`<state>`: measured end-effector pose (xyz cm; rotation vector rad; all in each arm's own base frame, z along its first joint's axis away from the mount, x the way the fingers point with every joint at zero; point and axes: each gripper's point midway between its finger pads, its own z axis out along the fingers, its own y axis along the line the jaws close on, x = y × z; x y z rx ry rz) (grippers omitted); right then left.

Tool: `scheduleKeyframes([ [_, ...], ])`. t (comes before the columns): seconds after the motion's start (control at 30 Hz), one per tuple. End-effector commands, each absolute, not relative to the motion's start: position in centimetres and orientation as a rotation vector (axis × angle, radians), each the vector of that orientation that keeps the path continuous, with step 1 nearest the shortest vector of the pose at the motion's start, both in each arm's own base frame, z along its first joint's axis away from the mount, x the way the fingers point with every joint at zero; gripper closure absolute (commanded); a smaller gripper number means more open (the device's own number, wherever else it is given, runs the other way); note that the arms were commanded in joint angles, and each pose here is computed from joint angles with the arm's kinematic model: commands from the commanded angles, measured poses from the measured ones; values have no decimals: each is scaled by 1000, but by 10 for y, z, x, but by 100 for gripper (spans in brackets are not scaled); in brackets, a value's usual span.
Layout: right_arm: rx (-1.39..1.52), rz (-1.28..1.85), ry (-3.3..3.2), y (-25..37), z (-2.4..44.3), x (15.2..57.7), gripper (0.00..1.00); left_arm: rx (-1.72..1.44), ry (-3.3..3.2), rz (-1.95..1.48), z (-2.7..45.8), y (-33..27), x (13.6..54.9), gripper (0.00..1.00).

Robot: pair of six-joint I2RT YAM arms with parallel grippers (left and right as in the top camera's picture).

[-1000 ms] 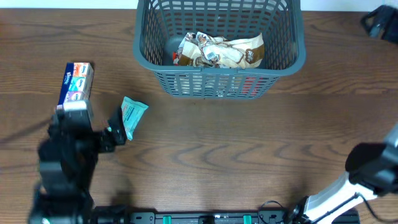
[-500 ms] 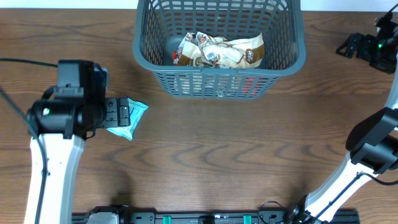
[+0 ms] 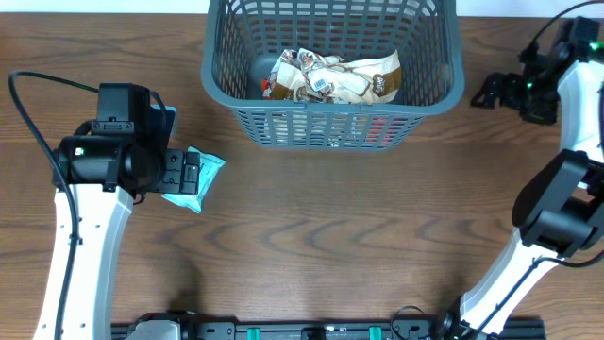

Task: Pack container
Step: 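Lower the left gripper and close it on the green Zappy wipes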

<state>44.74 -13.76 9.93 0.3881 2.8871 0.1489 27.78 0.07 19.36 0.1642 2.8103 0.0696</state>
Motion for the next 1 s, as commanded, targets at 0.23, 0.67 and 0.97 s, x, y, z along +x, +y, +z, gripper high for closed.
scheduleKeyframes([
  [0.23,342,144,2916,-129,91,445,1,206,2823,78,196,1,275,1],
  [0.67,321,143,2921,-128,91,445,1,193,3118,61,118,13,288,1],
  [0.97,307,141,2921,-129,91,445,1,337,3081,9,94,6,314,1],
])
